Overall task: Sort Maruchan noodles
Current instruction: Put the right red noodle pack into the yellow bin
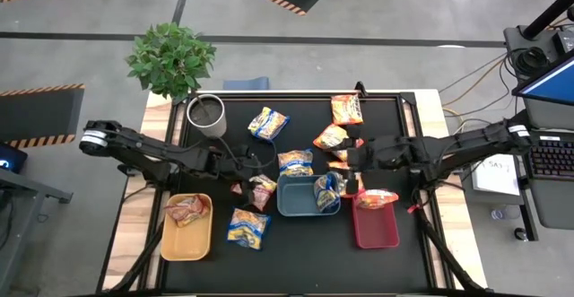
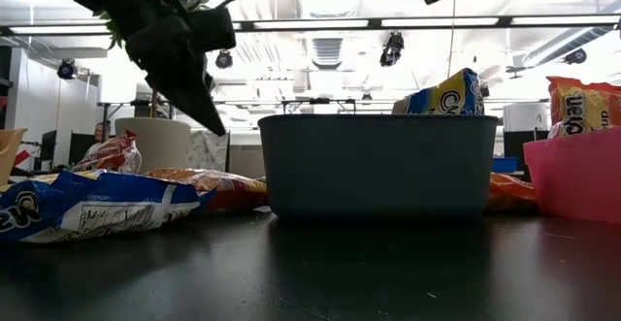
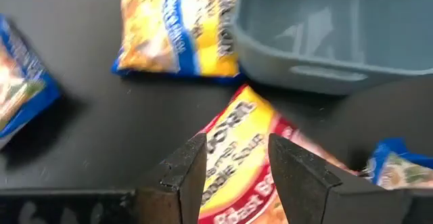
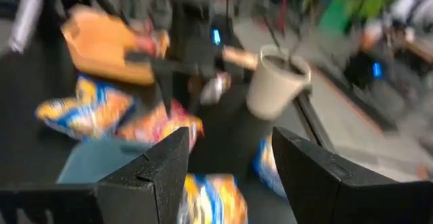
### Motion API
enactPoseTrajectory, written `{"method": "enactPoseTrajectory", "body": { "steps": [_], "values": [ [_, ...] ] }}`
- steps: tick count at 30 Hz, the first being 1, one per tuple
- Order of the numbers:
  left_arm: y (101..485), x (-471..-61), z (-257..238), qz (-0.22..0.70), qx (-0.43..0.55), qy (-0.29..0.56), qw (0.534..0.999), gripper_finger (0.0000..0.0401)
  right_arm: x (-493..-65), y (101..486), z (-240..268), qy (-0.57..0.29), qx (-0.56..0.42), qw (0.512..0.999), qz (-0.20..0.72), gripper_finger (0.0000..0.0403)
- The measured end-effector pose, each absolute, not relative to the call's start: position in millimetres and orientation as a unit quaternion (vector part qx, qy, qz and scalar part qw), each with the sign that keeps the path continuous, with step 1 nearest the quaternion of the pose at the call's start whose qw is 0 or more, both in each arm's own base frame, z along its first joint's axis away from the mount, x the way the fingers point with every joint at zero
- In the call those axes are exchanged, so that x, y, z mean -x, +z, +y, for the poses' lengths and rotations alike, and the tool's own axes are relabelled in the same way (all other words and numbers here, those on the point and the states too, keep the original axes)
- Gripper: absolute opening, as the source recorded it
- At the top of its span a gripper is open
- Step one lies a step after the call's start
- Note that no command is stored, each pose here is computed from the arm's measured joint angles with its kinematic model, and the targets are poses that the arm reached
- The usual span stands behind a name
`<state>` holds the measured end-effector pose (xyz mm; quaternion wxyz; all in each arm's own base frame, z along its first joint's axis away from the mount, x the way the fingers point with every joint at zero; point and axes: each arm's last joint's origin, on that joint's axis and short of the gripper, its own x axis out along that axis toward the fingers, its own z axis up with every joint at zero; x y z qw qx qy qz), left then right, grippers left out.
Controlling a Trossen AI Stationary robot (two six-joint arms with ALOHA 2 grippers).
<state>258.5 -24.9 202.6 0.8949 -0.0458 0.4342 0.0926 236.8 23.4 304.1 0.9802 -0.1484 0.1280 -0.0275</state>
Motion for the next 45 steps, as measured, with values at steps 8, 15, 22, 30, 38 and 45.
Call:
{"method": "enactPoseTrajectory", "body": {
  "steps": [8,15,22,30,38,45],
  "values": [
    [200,-253,-15,0.461,0.117,0.118,0.872,0.0166,-219,289,0,-0.008,0.146,0.984,0.103,0.0201],
    [196,-248,-13,0.483,0.133,0.137,0.854,0.0231,-216,283,-16,-0.028,0.14,0.983,0.112,0.0201],
    [191,-244,-13,0.504,0.104,0.125,0.849,0.0253,-216,283,-18,-0.023,0.142,0.983,0.112,0.0201],
    [182,-240,-12,0.507,0.094,0.126,0.848,0.0244,-216,285,-17,-0.009,0.145,0.984,0.107,0.0201],
    [173,-238,-11,0.493,0.092,0.136,0.854,0.0242,-216,285,-17,-0.009,0.15,0.983,0.108,0.0201],
    [162,-235,-11,0.472,0.106,0.139,0.864,0.0242,-216,285,-17,-0.008,0.155,0.982,0.108,0.0201]
  ]
}}
